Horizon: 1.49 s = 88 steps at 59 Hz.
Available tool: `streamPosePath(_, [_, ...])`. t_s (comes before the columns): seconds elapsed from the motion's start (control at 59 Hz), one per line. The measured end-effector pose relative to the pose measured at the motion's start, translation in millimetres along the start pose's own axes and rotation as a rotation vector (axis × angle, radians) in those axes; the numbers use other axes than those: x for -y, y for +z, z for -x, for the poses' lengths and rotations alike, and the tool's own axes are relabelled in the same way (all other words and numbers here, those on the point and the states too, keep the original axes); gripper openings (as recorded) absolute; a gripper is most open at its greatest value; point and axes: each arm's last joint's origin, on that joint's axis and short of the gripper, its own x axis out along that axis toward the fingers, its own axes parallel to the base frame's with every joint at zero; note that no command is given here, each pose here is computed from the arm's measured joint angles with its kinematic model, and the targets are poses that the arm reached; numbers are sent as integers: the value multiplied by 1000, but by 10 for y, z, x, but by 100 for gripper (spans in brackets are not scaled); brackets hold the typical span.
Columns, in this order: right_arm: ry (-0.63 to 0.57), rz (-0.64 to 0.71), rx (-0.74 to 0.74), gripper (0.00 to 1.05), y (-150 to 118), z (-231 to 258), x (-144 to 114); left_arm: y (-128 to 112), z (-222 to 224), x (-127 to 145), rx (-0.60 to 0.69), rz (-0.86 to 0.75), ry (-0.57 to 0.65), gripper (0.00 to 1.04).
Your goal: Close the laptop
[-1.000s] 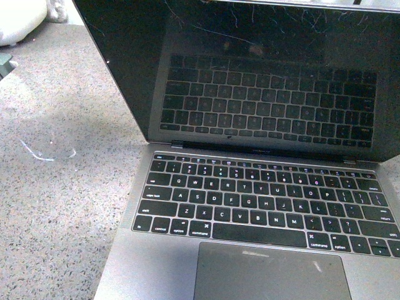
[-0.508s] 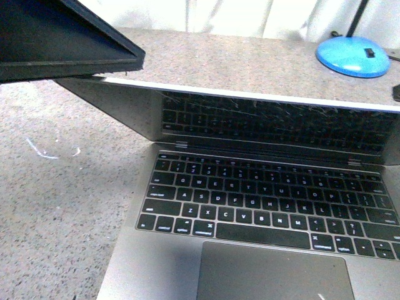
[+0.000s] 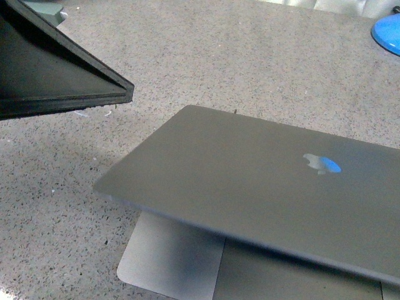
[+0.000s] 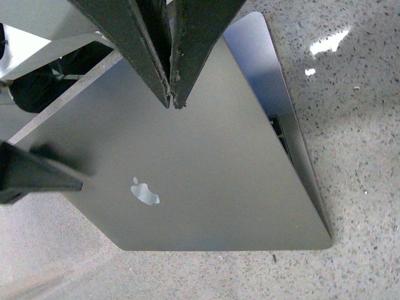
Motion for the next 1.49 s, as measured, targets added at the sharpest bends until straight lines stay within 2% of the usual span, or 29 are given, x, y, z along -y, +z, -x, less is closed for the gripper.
streamPosePath(0.085, [-69, -62, -3, 1, -135, -27, 29, -44, -9, 7, -5, 37, 2, 4])
streamPosePath(0.271, [-104, -130, -6, 1, -309, -50, 12, -118, -32, 20, 3, 90, 13, 4])
streamPosePath(0.441, [-132, -123, 38, 1, -280, -37, 5, -78, -44, 23, 54, 70, 24, 4])
streamPosePath(0.61, [-270, -44, 270, 1, 48, 77, 43, 246, -61, -43, 218, -64, 65, 4])
streamPosePath(0.695, [-382, 17, 440, 1, 334, 243, 55, 521, 15, -194, 325, -88, 178, 4])
streamPosePath(0.763, [-451, 77, 535, 1, 466, 386, 43, 624, 142, -325, 379, -76, 250, 4])
streamPosePath(0.949, [-551, 220, 689, 1, 438, 673, -70, 664, 515, -626, 517, -33, 399, 4])
streamPosePath(1.034, [-592, 248, 735, 1, 300, 753, -98, 572, 709, -763, 589, -1, 474, 4])
streamPosePath(1.102, [-677, 271, 772, 1, 55, 769, -87, 318, 872, -889, 631, 82, 554, 4])
streamPosePath(1.169, [-745, 309, 847, 1, -162, 781, -116, 69, 941, -881, 653, 140, 573, 4])
streamPosePath(1.237, [-784, 336, 998, 1, -321, 820, -182, -164, 973, -808, 676, 185, 573, 4])
streamPosePath(1.271, [-715, 342, 1028, 1, -351, 835, -180, -236, 960, -778, 706, 141, 593, 4])
streamPosePath(1.288, [-626, 374, 1027, 1, -369, 835, -183, -280, 951, -755, 747, 86, 624, 4])
streamPosePath(1.322, [-535, 412, 1027, 1, -397, 828, -164, -377, 921, -693, 812, -37, 685, 4])
streamPosePath(1.39, [-379, 494, 1001, 1, -445, 783, -101, -534, 849, -582, 843, -144, 729, 4])
streamPosePath(1.441, [-326, 533, 975, 1, -473, 742, -30, -689, 767, -495, 849, -219, 736, 4])
streamPosePath(1.492, [-316, 542, 969, 1, -478, 732, 17, -720, 753, -461, 864, -250, 734, 4])
